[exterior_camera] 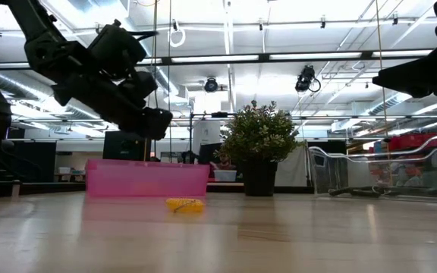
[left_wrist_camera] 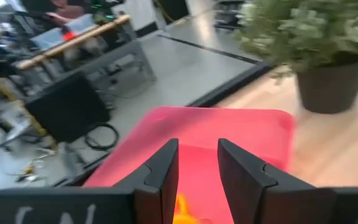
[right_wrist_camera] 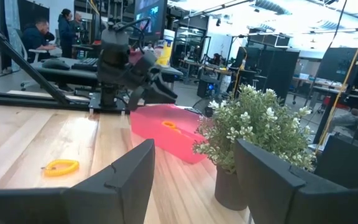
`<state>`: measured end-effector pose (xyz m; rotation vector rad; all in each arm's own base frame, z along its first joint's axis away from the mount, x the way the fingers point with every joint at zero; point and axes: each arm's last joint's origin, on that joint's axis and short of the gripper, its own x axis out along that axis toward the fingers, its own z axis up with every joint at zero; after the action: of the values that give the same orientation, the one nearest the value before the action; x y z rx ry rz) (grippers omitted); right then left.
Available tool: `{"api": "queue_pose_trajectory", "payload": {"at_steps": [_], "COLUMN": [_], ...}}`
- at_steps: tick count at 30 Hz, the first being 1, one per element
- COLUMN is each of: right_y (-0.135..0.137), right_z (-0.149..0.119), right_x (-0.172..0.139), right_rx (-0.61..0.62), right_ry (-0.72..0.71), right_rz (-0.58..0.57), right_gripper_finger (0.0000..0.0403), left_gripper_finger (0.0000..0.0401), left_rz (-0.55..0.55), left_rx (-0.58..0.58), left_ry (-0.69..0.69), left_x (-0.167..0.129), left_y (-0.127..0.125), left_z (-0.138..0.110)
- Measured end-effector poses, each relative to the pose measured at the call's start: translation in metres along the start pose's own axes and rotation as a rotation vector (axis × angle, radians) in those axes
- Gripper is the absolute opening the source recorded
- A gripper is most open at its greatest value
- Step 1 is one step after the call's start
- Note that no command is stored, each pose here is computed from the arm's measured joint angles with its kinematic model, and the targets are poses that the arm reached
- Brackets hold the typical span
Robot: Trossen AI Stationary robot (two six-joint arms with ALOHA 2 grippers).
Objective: Sort spring keychains
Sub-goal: Put the yellow spring keychain into the pink bin
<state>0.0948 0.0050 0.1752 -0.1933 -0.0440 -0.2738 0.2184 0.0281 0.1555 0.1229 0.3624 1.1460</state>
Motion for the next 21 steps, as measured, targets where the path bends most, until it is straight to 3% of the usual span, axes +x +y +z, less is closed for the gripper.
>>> {"api": "queue_pose_trajectory", "payload": {"at_steps": [6, 9, 12, 16, 18, 21], "right_y": [0.000, 0.000, 0.000, 0.000, 0.000, 0.000], "right_z": [0.000, 0.000, 0.000, 0.000, 0.000, 0.000], "right_x": [0.000, 0.000, 0.000, 0.000, 0.000, 0.000], "right_rx": [0.000, 0.000, 0.000, 0.000, 0.000, 0.000], "right_ry": [0.000, 0.000, 0.000, 0.000, 0.000, 0.000], "right_rz": [0.000, 0.000, 0.000, 0.000, 0.000, 0.000], "right_gripper_finger": [0.0222, 0.0222, 0.0222, 0.0222, 0.0222, 0.0222], "left_gripper_finger": [0.0115, 0.0115, 0.0115, 0.0115, 0.0115, 0.0115], "left_rz": [-0.139, -0.284, -0.482, -0.751, -0.820, -0.862], "left_rx": [0.009, -0.002, 0.003, 0.060, 0.084, 0.135], "left_ry": [0.020, 0.053, 0.181, 0.458, 0.548, 0.565], "left_x": [0.002, 0.004, 0.006, 0.002, -0.005, -0.020], "left_y": [-0.005, -0.012, -0.019, -0.028, -0.033, -0.045], "left_z": [0.006, 0.016, 0.029, 0.050, 0.059, 0.068]}}
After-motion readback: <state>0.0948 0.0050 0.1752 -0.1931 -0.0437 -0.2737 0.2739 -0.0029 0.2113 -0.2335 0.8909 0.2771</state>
